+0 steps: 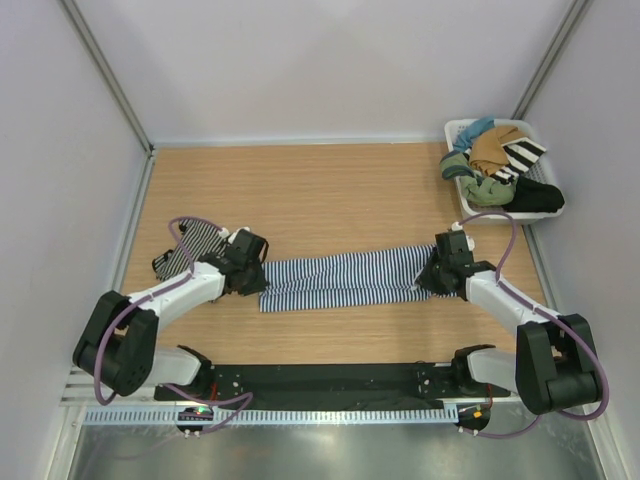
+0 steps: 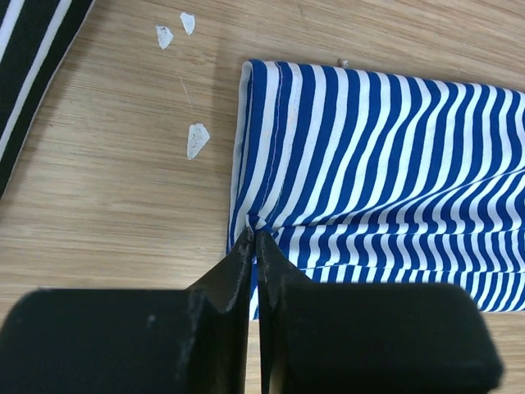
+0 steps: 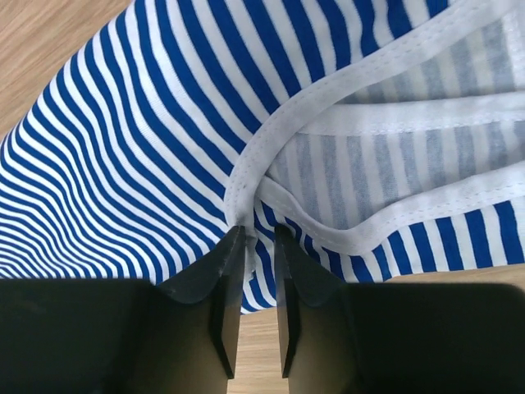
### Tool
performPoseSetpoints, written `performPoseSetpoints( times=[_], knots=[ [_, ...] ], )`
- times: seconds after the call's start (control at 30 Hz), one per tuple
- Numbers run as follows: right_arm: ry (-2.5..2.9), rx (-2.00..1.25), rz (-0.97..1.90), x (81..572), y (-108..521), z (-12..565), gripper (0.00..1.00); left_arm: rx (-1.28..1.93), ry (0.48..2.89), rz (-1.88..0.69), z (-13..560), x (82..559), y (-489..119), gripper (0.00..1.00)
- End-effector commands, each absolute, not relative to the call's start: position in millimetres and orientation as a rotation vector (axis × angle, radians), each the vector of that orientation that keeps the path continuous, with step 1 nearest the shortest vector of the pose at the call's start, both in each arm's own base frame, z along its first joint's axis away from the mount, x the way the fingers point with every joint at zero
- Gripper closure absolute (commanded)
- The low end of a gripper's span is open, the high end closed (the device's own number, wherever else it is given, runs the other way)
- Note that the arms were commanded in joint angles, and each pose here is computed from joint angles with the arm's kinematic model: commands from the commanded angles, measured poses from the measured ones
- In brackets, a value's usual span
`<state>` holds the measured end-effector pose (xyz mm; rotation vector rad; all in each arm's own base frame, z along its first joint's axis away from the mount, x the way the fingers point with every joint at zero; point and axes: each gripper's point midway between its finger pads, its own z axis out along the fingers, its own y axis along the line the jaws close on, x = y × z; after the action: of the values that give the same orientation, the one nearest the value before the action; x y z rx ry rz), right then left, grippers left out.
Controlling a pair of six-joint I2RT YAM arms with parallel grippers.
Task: Fold and stack the tank tops
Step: Fold the tank top
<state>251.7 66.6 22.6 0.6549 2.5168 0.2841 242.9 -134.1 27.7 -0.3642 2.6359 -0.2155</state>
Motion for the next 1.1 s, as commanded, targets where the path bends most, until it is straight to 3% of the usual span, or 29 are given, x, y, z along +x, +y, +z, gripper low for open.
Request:
performPoseSetpoints(
  times=[0.0,0.1,0.2,0.33,0.47,0.57,0.67,0.7,0.73,0.87,1.0,1.07],
  knots=[
    [2.434,0.665,0.230,266,57,37,0.71,-0.380,2.582,-0.157,35,248,-125,0.95],
    [2.421,0.661,0.233,270,57,39,0.75,-0.382,2.575,-0.142,35,246,-121,0.93],
    [2.437,0.659,0.213,274,56,35,0.98,-0.385,2.581,-0.152,34,241,-124,0.93],
    [2.456,0.676,0.154,289,51,28,0.99,-0.411,2.559,-0.161,33,231,-125,0.92],
    [2.442,0.711,0.098,312,40,26,0.99,-0.426,2.522,-0.186,35,219,-126,0.58],
    [2.460,0.703,0.047,333,37,27,0.98,-0.444,2.468,-0.235,47,220,-126,0.48],
    [2.449,0.669,0.028,350,36,44,0.95,-0.437,2.445,-0.210,57,223,-122,0.43],
    [2.437,0.663,0.026,352,36,49,0.93,-0.431,2.435,-0.200,63,227,-122,0.35],
    [2.426,0.664,0.022,351,34,52,0.89,-0.430,2.435,-0.194,63,229,-122,0.34],
    [2.387,0.643,0.045,343,33,69,0.72,-0.399,2.451,-0.160,65,245,-129,0.33],
    [2.372,0.634,0.087,328,36,77,0.64,-0.382,2.446,-0.209,64,262,-147,0.33],
    [2.356,0.638,0.116,323,38,83,0.55,-0.383,2.436,-0.210,68,273,-152,0.33]
  ],
)
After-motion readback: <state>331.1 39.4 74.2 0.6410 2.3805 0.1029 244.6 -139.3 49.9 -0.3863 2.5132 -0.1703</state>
